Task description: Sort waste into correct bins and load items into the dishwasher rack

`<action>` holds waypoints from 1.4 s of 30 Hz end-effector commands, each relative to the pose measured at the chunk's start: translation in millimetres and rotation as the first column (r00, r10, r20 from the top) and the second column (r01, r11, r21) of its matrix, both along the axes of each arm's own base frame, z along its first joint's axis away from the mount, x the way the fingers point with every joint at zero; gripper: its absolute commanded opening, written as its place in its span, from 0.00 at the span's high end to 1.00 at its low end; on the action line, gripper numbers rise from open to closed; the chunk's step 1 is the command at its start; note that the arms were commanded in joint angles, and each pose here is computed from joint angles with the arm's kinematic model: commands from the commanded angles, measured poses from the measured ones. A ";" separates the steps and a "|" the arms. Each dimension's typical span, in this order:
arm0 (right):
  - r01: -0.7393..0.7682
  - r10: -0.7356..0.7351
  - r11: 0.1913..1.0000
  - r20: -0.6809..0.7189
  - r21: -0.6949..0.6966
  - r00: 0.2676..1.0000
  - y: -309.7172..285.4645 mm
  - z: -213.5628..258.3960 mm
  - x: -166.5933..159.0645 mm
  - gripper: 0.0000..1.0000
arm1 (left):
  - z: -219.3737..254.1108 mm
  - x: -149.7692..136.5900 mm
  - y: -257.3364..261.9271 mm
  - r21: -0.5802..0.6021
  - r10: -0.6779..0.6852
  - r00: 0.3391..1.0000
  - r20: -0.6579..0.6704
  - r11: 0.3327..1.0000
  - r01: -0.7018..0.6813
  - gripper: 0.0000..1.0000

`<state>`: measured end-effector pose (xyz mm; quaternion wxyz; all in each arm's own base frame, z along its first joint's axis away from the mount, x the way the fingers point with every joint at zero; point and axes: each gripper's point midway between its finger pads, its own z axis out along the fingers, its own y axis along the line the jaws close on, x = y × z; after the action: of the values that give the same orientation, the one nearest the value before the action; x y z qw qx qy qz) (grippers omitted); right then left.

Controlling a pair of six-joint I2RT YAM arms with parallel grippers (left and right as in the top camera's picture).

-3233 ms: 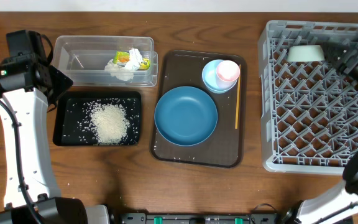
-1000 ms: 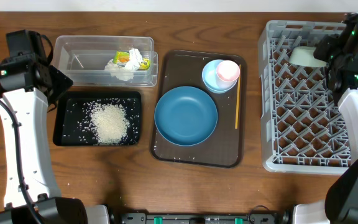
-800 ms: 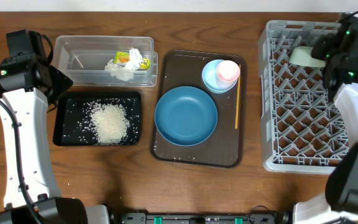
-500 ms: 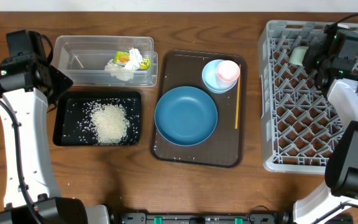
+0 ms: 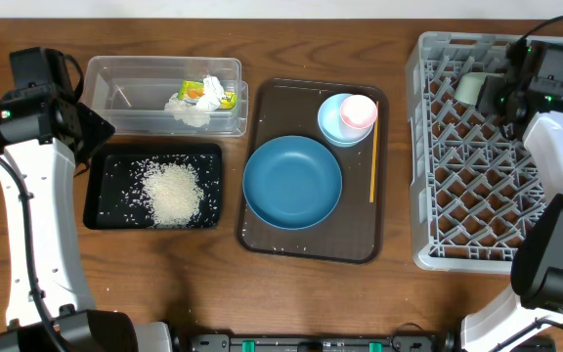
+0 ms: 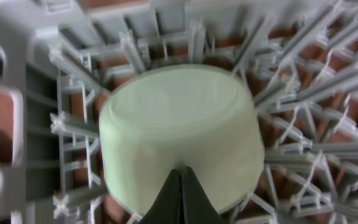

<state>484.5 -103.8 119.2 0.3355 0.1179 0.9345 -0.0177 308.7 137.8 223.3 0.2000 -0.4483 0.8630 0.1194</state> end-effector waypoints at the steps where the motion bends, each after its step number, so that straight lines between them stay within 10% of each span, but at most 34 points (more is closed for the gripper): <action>1: -0.008 0.008 1.000 0.004 -0.007 1.000 -0.9 13.3 1.6 0.99 | 0.5 -0.8 2.1 0.002 0.013 1.000 0.001 1.000 -0.013 0.06; 17: -0.024 0.045 0.997 0.302 -0.072 0.952 -7.7 72.1 53.6 0.99 | 0.5 -0.9 2.0 0.002 0.013 1.000 0.000 1.000 -0.013 0.06; 28: -0.054 0.059 0.998 0.227 -0.032 0.972 -5.8 5.5 69.3 0.99 | 0.5 -0.8 2.1 0.002 0.013 1.000 0.001 1.000 -0.013 0.06; 42: -0.041 0.042 0.999 0.136 -0.015 0.990 -1.1 28.1 33.5 0.99 | 0.5 -0.9 2.0 0.002 0.013 1.000 0.001 1.000 -0.013 0.06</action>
<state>522.8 -103.3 127.2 0.3892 0.1011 0.9156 -0.0004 308.7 137.8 223.3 0.2000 -0.4483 0.8630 0.1194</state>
